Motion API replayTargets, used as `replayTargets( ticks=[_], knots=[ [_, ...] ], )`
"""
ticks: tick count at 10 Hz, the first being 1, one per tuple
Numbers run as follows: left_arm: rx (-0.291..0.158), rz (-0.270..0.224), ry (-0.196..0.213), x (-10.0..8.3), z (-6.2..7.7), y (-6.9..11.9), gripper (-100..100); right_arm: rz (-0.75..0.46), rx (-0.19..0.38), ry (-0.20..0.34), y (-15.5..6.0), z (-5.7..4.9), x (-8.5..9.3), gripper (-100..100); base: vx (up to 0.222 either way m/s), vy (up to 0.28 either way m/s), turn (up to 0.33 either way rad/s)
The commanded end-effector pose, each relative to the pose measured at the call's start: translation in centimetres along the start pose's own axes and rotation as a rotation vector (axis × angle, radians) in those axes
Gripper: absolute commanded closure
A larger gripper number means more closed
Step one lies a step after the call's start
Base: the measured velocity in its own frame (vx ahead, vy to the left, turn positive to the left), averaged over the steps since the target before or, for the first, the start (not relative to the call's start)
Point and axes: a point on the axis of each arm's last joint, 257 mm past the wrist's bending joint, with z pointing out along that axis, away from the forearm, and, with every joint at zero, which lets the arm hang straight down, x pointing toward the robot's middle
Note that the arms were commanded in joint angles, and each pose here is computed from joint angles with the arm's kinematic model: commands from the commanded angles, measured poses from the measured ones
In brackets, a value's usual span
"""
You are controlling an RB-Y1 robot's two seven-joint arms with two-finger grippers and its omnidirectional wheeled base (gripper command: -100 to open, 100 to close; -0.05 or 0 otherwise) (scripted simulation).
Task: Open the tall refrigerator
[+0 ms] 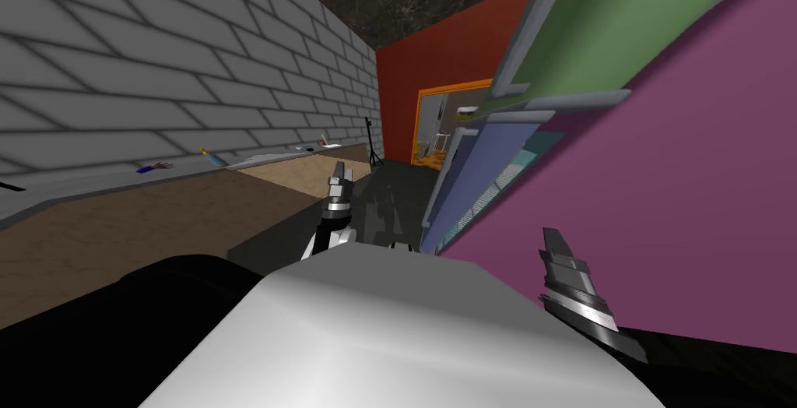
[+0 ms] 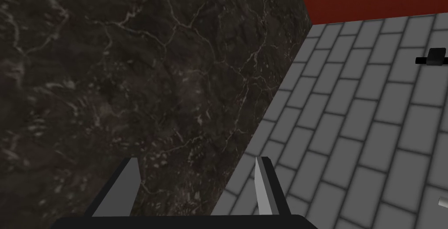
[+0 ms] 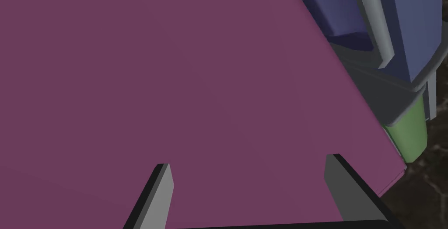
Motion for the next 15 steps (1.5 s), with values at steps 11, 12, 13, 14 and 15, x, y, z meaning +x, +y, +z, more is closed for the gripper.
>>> replayTargets(
  ticks=[11,12,13,14,15],
  knots=[
    [0.0,0.0,0.0,0.0,0.0,0.0,0,-0.562,0.231,0.083,-6.2,-10.7,-11.0,-100,0.084,0.073,0.18],
    [0.0,0.0,0.0,0.0,0.0,0.0,0,-0.655,0.267,0.104,-6.5,-12.5,-13.3,-100,0.074,0.084,0.244],
    [0.0,0.0,0.0,0.0,0.0,0.0,0,-0.667,0.267,0.106,-6.5,-12.5,-13.3,-100,0.064,0.062,0.094],
    [0.0,0.0,0.0,0.0,0.0,0.0,0,-0.758,0.301,0.13,-6.6,-14.3,-15.6,-100,0.098,0.084,0.193],
    [0.0,0.0,0.0,0.0,0.0,0.0,0,-0.773,0.3,0.132,-6.6,-14.3,-15.6,-100,0.089,0.067,0.115]
  ],
)
